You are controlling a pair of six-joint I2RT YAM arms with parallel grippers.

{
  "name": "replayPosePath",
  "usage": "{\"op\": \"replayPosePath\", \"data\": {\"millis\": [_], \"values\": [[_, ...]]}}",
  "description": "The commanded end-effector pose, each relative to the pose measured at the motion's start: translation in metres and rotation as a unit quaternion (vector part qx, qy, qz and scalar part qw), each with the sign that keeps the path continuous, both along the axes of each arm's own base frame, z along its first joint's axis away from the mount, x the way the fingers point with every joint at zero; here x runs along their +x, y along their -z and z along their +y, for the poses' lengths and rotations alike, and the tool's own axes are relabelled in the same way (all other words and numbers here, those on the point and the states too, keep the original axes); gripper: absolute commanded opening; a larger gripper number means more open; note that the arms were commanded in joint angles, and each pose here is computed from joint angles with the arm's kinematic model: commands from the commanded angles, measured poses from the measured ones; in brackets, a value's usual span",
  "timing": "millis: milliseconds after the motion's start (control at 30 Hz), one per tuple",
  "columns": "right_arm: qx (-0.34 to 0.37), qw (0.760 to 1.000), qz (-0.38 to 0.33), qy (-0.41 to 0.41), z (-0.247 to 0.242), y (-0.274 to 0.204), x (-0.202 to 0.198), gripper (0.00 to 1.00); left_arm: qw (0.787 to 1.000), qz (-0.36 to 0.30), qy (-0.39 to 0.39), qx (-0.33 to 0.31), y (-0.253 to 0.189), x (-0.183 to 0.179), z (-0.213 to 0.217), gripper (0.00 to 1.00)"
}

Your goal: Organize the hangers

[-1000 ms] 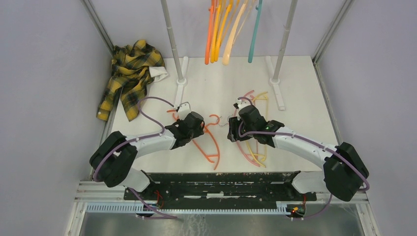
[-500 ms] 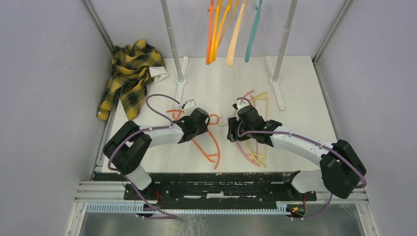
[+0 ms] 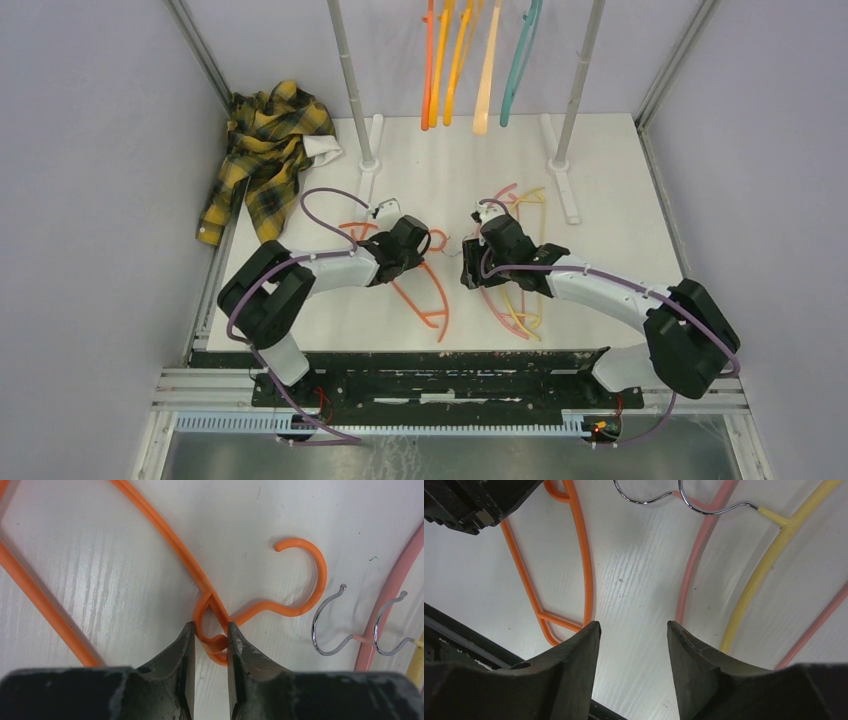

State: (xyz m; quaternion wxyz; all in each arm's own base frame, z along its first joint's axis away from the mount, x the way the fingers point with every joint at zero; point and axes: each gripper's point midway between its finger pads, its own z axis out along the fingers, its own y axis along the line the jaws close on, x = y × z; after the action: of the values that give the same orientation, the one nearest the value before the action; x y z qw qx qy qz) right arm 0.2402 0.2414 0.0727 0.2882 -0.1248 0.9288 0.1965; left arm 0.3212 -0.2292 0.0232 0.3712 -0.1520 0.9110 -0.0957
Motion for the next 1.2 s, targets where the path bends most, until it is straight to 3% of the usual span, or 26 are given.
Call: {"op": "replayPosePath", "data": {"millis": [0,333,567,700,933,1167], "values": [[0.014,1.000,-0.019,-0.001,0.009,-0.008,0.008,0.60,1.000,-0.008,-0.005,0.024,-0.003,0.006,0.008,0.03],[0.042,0.998,0.002,-0.055,0.029,-0.003,0.001,0.60,0.999,-0.043,-0.002,0.009,-0.044,-0.011,0.028,0.03],[0.126,0.987,0.039,-0.096,0.070,-0.003,-0.008,0.59,0.997,-0.079,-0.016,-0.010,-0.070,-0.020,0.042,0.03],[0.192,0.974,0.015,-0.115,0.085,-0.028,-0.015,0.57,0.996,-0.086,-0.019,-0.008,-0.074,-0.021,0.046,0.03],[0.191,0.971,-0.055,-0.129,0.070,-0.059,-0.021,0.65,0.996,-0.089,-0.019,-0.011,-0.073,-0.022,0.048,0.03],[0.198,0.967,-0.015,-0.161,0.097,-0.036,-0.038,0.67,0.995,-0.093,-0.023,-0.015,-0.075,-0.024,0.050,0.03]]}}
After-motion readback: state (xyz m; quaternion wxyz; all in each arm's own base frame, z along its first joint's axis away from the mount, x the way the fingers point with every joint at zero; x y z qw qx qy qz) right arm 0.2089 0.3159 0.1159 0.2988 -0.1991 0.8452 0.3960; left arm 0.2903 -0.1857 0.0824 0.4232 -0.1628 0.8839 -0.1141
